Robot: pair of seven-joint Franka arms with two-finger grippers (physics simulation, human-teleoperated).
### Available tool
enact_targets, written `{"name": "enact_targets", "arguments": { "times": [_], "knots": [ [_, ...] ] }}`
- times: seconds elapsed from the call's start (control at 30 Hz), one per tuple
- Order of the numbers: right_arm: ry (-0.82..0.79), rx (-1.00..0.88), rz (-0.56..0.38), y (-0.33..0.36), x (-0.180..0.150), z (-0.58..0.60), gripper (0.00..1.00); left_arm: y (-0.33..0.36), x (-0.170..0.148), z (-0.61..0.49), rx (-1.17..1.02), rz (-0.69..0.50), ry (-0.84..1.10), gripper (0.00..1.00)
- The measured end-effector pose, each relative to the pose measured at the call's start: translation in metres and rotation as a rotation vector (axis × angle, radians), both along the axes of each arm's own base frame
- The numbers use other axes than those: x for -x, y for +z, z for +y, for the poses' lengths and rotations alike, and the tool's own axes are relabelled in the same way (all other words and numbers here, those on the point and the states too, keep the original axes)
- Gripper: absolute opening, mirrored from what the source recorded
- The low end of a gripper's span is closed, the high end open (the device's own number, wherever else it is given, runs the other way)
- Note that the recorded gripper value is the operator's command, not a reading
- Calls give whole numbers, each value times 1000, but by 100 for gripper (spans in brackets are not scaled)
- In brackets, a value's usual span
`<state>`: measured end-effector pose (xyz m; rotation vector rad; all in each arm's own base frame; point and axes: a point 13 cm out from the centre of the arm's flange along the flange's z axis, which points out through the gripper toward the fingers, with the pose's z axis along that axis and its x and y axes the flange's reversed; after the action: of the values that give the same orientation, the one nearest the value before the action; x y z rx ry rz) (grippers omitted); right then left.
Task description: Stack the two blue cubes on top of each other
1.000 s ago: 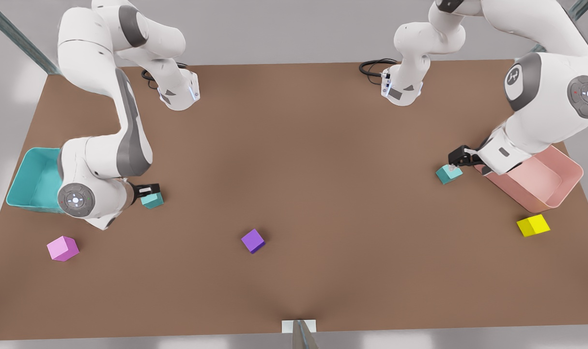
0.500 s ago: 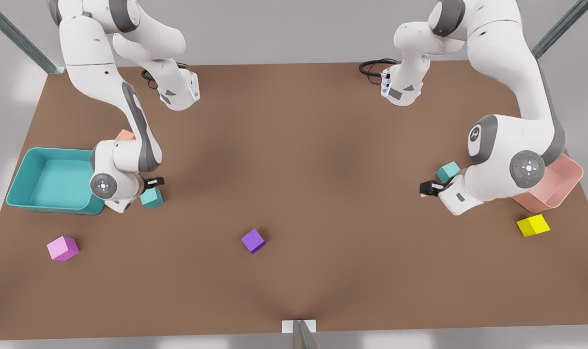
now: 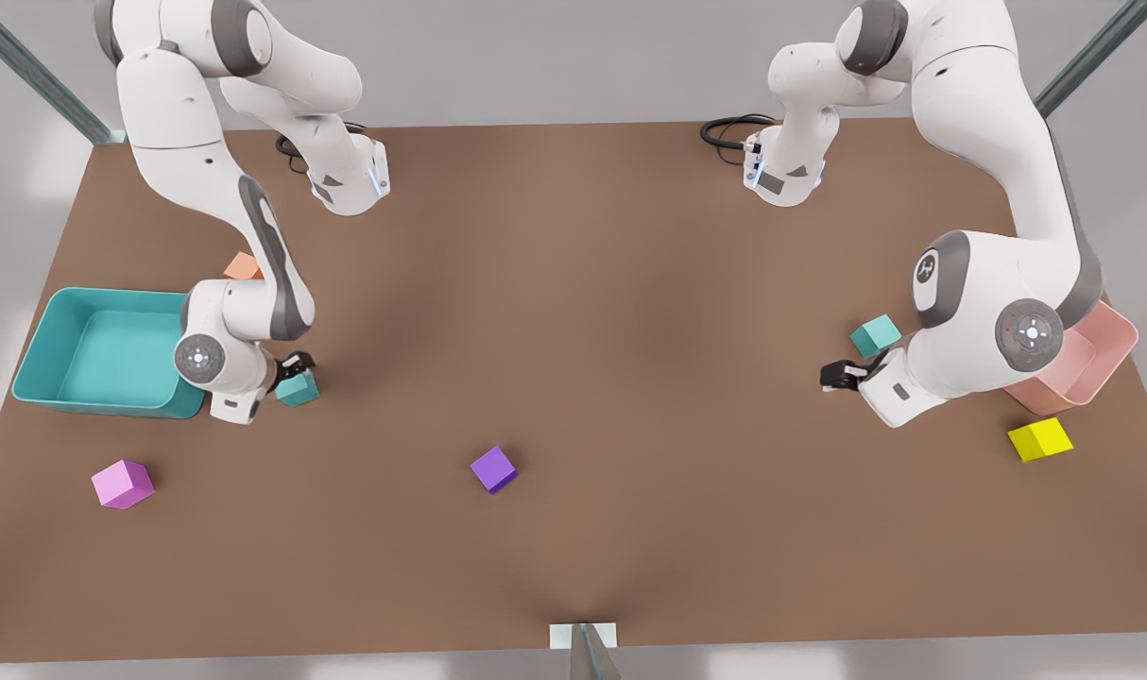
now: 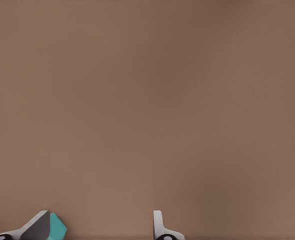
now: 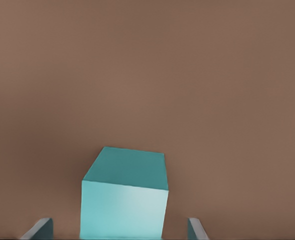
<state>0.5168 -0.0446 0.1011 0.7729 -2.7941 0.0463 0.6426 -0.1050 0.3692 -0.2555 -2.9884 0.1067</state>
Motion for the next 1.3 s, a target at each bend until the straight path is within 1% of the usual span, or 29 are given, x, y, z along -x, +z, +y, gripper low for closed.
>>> {"name": "enact_targets", "arguments": {
  "times": [0.23, 0.4, 0.57, 0.8, 0.83, 0.87, 0.9, 0.93, 1.03, 1.1, 1.13, 1.17, 1.23, 1.3],
  "knots": [
    [98, -23, 26, -23, 5, -6, 100, 0, 0, -2, -1, -1, 2, 100],
    [139, -40, 37, -36, 7, -6, 100, 0, 0, -1, -2, -1, 7, 100],
    [148, -51, 46, -43, 11, -8, 100, -11, -4, -7, -1, 4, 1, 100],
    [106, -78, 61, -49, 19, -6, 100, 8, -10, -22, -38, -67, -43, 100],
    [101, -80, 62, -49, 19, -5, 95, 6, -11, -19, -47, -67, -43, 100],
    [95, -83, 65, -50, 20, -5, 72, -1, -13, -16, -57, -62, -41, 100],
    [90, -86, 67, -51, 21, -4, 53, -8, -17, -12, -64, -62, -38, 100],
    [85, -89, 68, -51, 21, -4, 41, -11, -20, -8, -70, -67, -33, 100],
    [79, -103, 66, -48, 20, 0, 27, -14, -27, 1, -77, -82, -21, 100],
    [90, -112, 48, -28, 11, 7, 24, -13, -30, 4, -78, -92, -16, 100],
    [102, -119, 31, -11, 3, 14, 24, -13, -30, 4, -78, -96, -15, 100],
    [119, -126, 11, 10, -8, 24, 21, -12, -31, 4, -78, -99, -14, 100],
    [190, -148, -52, 67, -48, 67, 21, -12, -32, 5, -78, -104, -13, 100],
    [322, -200, -147, 156, -98, 168, 21, -11, -33, 5, -78, -108, -12, 100]
  ]
}}
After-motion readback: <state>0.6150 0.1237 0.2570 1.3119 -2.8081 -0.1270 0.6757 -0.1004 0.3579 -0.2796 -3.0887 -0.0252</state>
